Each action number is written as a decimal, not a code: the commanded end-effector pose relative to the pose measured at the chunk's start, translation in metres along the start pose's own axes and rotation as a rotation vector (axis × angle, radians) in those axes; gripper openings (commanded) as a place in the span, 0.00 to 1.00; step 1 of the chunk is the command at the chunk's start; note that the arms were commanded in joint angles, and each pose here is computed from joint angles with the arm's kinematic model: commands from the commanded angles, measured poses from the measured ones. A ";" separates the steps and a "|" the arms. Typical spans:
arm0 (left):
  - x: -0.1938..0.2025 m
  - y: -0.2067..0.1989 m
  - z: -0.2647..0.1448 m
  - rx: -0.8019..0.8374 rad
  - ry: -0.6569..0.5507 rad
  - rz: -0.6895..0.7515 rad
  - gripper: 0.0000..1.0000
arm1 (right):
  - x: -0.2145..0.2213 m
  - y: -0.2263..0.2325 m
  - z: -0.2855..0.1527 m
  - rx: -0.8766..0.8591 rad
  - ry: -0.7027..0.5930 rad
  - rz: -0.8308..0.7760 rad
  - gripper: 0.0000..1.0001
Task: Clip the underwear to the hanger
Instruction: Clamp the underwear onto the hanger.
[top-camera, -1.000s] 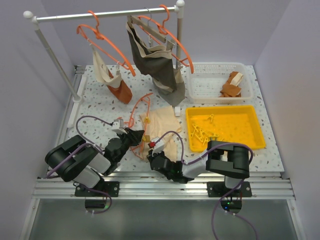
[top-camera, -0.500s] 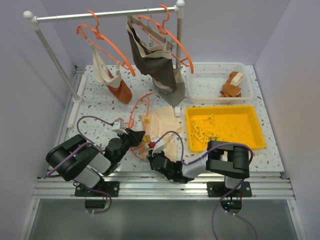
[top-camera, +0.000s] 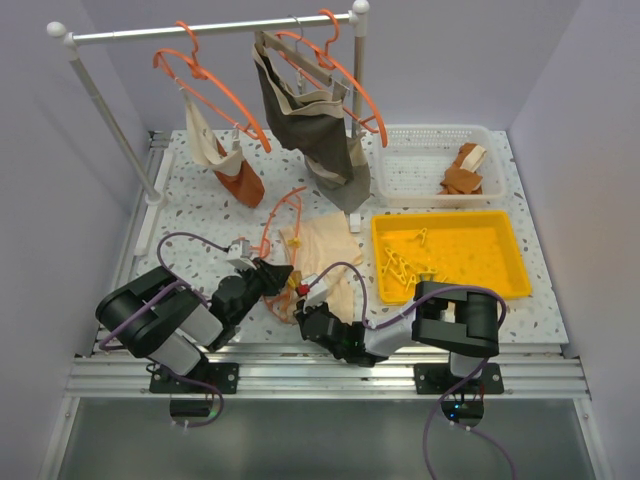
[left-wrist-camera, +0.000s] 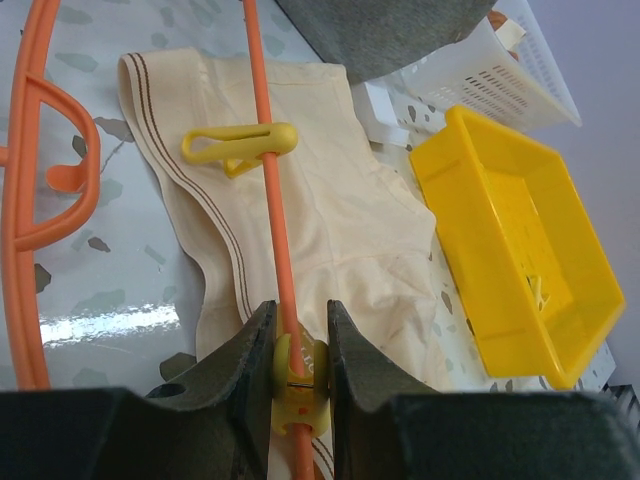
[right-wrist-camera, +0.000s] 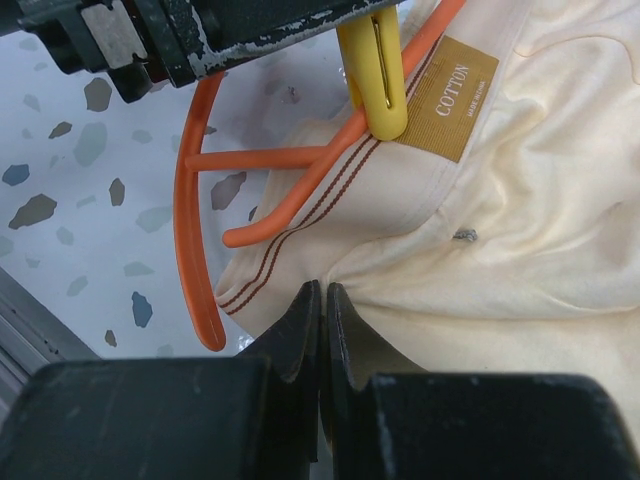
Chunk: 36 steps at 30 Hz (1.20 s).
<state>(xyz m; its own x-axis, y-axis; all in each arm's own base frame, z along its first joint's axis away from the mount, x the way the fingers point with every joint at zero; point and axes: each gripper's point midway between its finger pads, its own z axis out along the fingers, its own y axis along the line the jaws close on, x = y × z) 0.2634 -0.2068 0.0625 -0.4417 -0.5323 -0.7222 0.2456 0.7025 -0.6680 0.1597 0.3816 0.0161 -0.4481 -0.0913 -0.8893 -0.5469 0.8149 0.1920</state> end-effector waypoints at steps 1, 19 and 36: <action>-0.044 -0.033 -0.065 0.229 -0.203 -0.061 0.00 | 0.043 -0.014 -0.010 -0.001 0.167 -0.131 0.00; -0.040 -0.036 -0.063 0.239 -0.177 -0.110 0.00 | 0.053 -0.013 -0.018 -0.016 0.222 -0.183 0.00; -0.022 -0.037 -0.060 0.244 -0.090 -0.144 0.11 | 0.049 -0.011 -0.018 -0.007 0.212 -0.195 0.00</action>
<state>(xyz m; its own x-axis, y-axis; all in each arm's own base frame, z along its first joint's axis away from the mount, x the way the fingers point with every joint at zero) 0.2491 -0.2163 0.0369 -0.5599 -0.5387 -0.6296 0.1840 0.6601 -0.7283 0.1529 0.3835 0.0158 -0.4317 -0.1799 -0.8839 -0.5910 0.7967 0.1264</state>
